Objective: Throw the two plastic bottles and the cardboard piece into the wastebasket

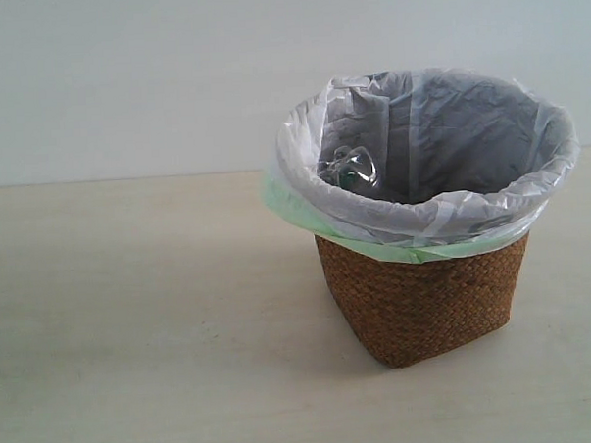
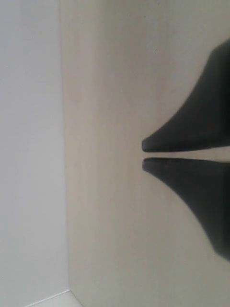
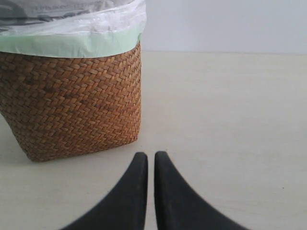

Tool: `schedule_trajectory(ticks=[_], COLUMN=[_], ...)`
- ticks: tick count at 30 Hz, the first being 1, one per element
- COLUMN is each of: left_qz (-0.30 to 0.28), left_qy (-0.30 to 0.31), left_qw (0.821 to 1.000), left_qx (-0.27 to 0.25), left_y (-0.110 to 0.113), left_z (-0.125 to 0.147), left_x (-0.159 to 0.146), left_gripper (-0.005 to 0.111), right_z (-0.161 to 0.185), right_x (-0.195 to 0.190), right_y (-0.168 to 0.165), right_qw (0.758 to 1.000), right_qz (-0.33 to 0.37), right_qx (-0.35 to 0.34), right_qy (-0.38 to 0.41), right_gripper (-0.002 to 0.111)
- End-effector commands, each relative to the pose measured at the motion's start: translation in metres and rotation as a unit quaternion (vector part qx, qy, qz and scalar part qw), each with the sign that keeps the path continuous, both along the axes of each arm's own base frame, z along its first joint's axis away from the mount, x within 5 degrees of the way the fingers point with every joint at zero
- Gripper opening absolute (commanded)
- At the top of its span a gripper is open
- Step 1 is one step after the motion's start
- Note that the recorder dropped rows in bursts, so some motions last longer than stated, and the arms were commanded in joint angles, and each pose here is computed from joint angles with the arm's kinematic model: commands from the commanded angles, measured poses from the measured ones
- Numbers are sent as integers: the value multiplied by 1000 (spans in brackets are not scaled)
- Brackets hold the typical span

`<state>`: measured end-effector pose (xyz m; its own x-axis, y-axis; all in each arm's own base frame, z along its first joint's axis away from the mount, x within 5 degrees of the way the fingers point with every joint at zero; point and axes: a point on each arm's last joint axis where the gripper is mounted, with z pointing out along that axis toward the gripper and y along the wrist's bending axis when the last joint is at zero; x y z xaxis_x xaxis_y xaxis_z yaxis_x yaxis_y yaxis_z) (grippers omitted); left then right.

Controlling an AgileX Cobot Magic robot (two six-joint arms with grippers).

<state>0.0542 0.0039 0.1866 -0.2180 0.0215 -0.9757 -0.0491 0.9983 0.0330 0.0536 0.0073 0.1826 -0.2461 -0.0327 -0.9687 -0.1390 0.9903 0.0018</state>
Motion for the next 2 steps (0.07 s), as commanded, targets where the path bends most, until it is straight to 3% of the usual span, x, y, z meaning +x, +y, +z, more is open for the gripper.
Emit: schedule_trajectory(ticks=[1, 2], left_qz=[2, 2], left_qy=[0, 0], left_qw=[1000, 1000], left_qx=[-6, -6], left_y=[0, 0], left_z=[-1, -1], left_x=[0, 0], left_gripper=[4, 4], right_z=[2, 2], right_x=[0, 0], right_y=[0, 0], right_qw=[1000, 1000], right_qz=[1, 1], right_qx=[-4, -4], right_qy=[-9, -9], right_gripper=[2, 2])
